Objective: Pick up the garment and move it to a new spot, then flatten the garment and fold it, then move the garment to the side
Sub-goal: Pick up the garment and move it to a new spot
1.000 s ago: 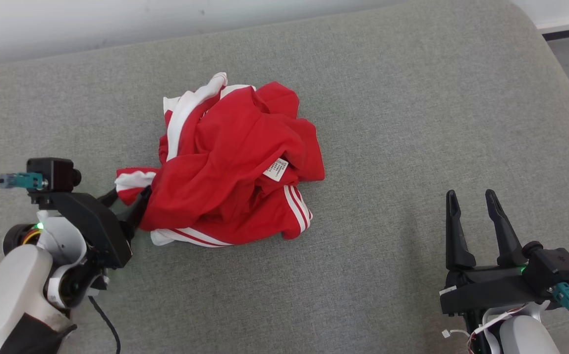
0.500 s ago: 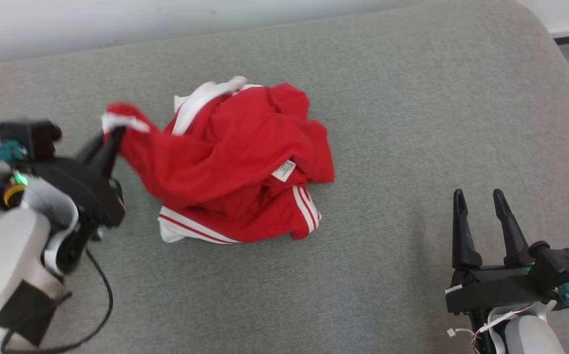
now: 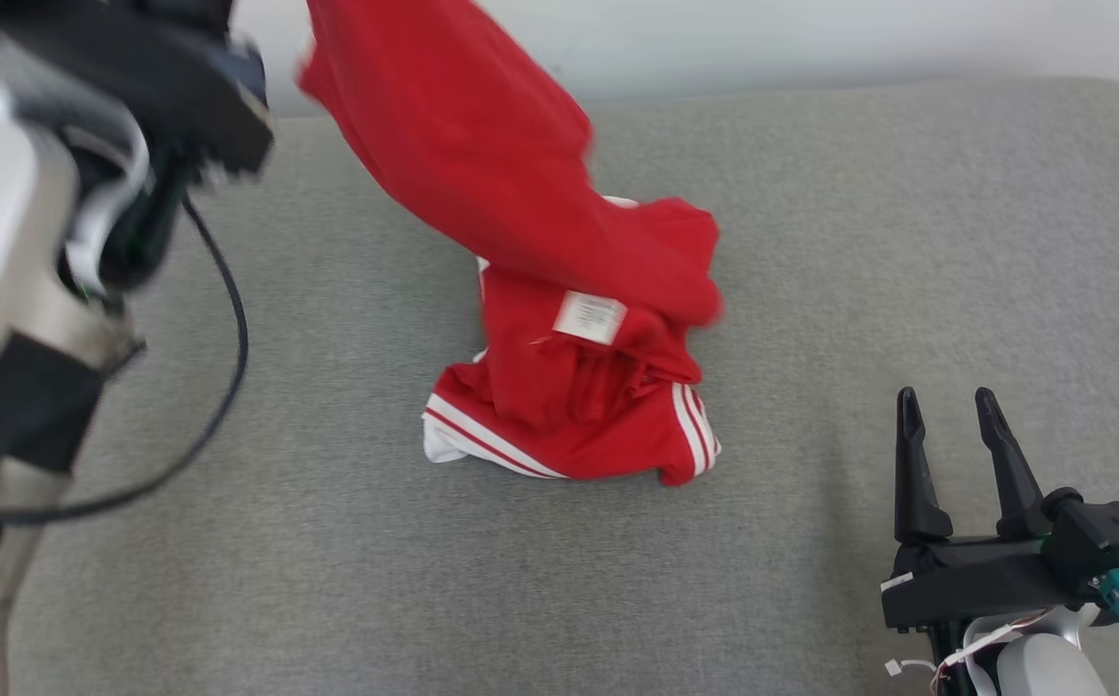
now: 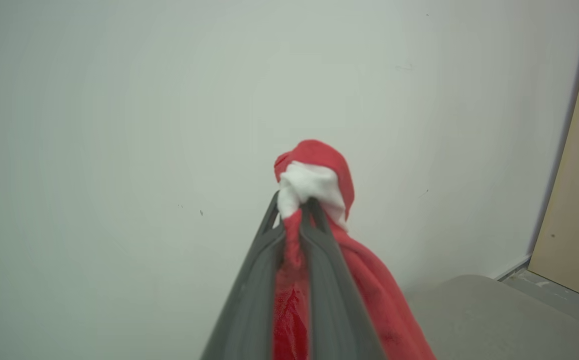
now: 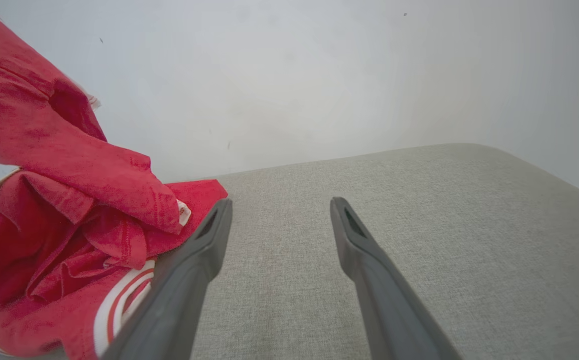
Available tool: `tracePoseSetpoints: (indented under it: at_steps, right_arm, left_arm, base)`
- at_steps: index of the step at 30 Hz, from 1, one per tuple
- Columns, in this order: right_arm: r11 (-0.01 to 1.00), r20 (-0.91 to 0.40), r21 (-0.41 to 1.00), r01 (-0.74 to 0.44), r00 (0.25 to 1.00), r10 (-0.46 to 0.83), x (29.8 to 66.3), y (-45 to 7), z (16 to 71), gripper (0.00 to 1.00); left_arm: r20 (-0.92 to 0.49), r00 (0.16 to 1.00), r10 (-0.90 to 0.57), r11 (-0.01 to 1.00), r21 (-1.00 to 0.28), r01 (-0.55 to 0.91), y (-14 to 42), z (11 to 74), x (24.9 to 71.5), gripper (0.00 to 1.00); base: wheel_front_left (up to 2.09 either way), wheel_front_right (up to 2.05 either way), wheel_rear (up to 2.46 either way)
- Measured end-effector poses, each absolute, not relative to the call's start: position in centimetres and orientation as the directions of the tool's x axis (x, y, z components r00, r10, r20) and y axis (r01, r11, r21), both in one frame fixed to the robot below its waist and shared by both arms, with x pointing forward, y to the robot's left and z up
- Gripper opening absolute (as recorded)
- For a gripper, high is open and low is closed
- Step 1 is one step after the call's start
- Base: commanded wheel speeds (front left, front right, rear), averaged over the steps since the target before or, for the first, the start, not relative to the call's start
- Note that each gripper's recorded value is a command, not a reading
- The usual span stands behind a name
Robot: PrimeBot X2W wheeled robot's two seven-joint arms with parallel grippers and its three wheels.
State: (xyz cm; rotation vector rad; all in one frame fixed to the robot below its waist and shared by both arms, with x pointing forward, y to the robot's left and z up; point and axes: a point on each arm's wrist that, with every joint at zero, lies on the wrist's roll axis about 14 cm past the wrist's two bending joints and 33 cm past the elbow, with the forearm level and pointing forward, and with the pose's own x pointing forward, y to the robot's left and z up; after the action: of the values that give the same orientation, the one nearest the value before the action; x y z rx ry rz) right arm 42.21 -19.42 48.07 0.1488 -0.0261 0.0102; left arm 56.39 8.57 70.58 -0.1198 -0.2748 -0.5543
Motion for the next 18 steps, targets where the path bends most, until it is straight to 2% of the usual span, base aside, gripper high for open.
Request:
tracePoseSetpoints:
  at_steps: [9,18]
  right_arm:
    - [0.985,0.038,0.162,-0.067,0.997,0.062,42.4,-17.4,48.4,1.00]
    - [0.983,0.043,0.160,-0.087,0.996,0.082,42.6,-16.7,48.6,1.00]
  left_arm:
    - [0.510,0.725,-0.463,0.864,0.075,0.499,10.3,83.5,53.6,0.00]
    - [0.538,0.734,-0.415,0.894,0.089,0.440,12.8,85.1,52.9,0.00]
  base:
    - [0.00,0.00,0.00]
    - [0.00,0.00,0.00]
